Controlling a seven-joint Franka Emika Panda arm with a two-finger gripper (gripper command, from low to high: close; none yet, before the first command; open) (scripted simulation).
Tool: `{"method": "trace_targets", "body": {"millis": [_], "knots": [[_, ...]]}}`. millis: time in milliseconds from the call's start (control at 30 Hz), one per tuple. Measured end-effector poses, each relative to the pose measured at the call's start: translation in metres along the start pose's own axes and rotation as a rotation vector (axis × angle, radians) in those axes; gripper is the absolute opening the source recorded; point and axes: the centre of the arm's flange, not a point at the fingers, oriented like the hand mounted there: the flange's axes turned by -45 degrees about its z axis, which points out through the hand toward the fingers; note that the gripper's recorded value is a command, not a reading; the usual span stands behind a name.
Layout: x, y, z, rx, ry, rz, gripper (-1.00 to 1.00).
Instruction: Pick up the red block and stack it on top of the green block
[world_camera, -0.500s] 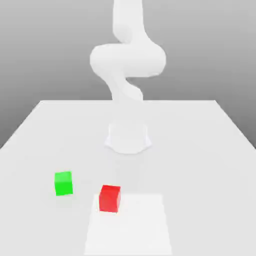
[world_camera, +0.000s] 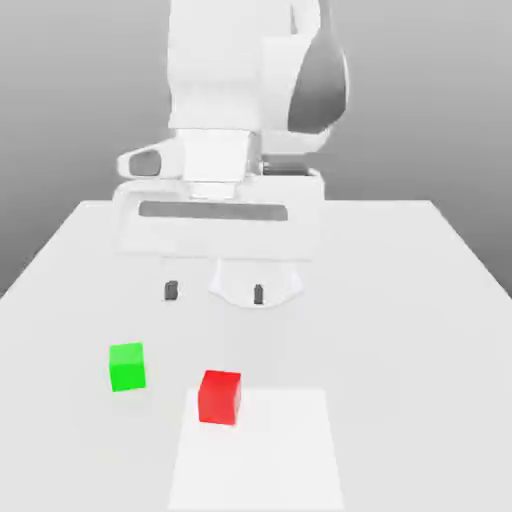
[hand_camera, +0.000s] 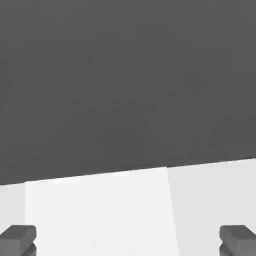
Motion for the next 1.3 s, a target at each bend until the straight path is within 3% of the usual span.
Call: {"method": "trace_targets", "body": {"millis": [100,300,333,567,800,1300], "knots": [[-0.041,0.008,0.065,-0.005,-0.115,0.019,0.00],[-0.058,0.010,0.125,-0.007,-0.140,0.023,0.00],[-0.060,0.010,0.131,-0.007,-0.140,0.023,-1.00],[-0.060,0.010,0.132,-0.007,-0.140,0.023,-1.00],[-0.052,0.010,0.077,-0.007,-0.140,0.024,-1.00],[-0.074,0.116,0.029,-0.039,-0.129,0.099,-1.00]]}}
